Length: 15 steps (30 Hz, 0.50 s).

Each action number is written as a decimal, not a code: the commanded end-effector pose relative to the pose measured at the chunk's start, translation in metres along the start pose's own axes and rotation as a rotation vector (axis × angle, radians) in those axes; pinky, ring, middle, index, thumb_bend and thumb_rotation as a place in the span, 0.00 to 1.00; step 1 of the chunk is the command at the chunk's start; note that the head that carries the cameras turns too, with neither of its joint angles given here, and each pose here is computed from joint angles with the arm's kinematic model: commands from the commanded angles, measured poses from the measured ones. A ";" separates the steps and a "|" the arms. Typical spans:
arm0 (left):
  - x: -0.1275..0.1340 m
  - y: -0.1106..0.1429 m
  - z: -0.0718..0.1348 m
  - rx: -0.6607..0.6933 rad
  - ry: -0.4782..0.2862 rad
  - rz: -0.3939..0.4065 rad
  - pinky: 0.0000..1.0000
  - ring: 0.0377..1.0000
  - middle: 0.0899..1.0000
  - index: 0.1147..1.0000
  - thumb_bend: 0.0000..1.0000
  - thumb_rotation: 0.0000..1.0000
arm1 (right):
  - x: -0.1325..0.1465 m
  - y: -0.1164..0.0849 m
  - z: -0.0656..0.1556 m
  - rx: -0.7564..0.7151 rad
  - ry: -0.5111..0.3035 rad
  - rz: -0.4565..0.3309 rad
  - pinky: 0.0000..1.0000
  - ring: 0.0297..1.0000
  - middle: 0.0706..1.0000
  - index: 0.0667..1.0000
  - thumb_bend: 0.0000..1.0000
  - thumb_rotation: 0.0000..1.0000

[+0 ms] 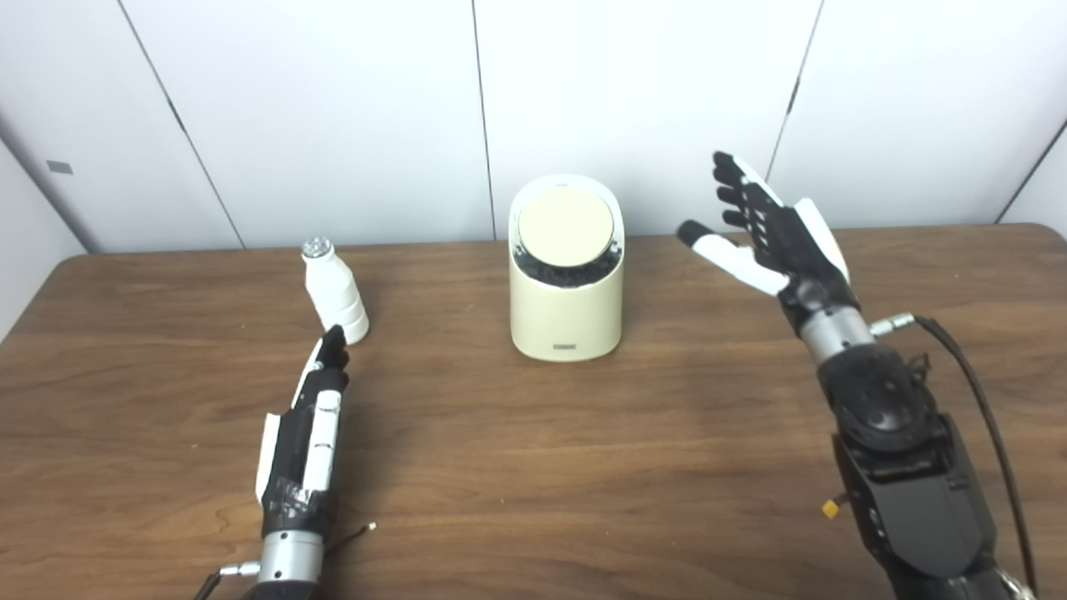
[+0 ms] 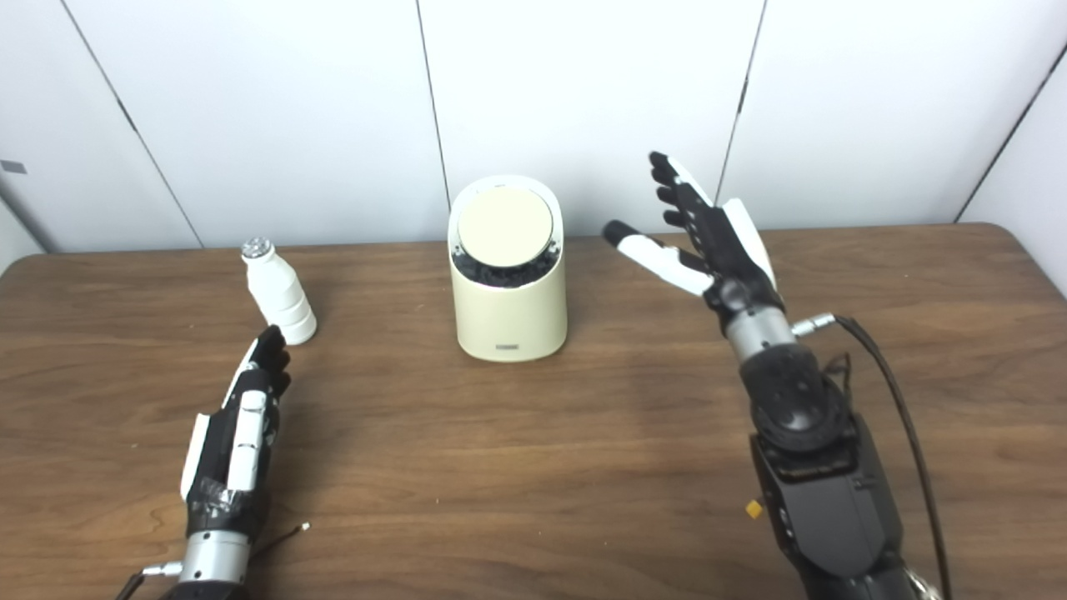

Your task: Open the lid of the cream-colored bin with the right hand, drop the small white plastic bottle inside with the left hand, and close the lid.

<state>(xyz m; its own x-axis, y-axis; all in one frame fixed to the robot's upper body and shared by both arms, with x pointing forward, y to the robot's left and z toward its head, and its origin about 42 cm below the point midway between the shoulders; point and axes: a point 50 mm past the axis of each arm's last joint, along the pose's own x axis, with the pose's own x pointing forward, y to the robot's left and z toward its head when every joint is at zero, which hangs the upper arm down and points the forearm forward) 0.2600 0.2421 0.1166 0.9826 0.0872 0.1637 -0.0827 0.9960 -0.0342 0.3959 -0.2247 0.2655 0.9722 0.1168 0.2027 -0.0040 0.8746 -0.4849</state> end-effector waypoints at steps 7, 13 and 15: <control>-0.015 -0.009 -0.018 -0.059 0.055 -0.005 1.00 0.98 0.97 0.96 0.49 0.84 | 0.050 0.005 0.039 -0.090 -0.096 0.037 0.86 0.92 0.92 0.92 0.83 0.52; -0.015 -0.010 -0.018 -0.062 0.058 -0.005 1.00 0.98 0.97 0.96 0.49 0.83 | 0.072 0.015 0.044 -0.130 -0.090 0.056 0.79 0.91 0.92 0.93 0.85 0.53; -0.015 -0.011 -0.018 -0.065 0.058 -0.004 1.00 0.98 0.97 0.96 0.50 0.84 | 0.079 0.018 0.046 -0.148 -0.097 0.060 0.80 0.91 0.92 0.93 0.86 0.52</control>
<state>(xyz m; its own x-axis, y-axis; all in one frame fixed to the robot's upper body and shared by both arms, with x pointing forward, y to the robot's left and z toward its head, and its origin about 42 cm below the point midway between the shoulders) 0.2597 0.2388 0.1171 0.9803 0.0864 0.1776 -0.0748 0.9947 -0.0712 0.4542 -0.1915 0.2731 0.9771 0.1783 0.1165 -0.0727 0.7933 -0.6045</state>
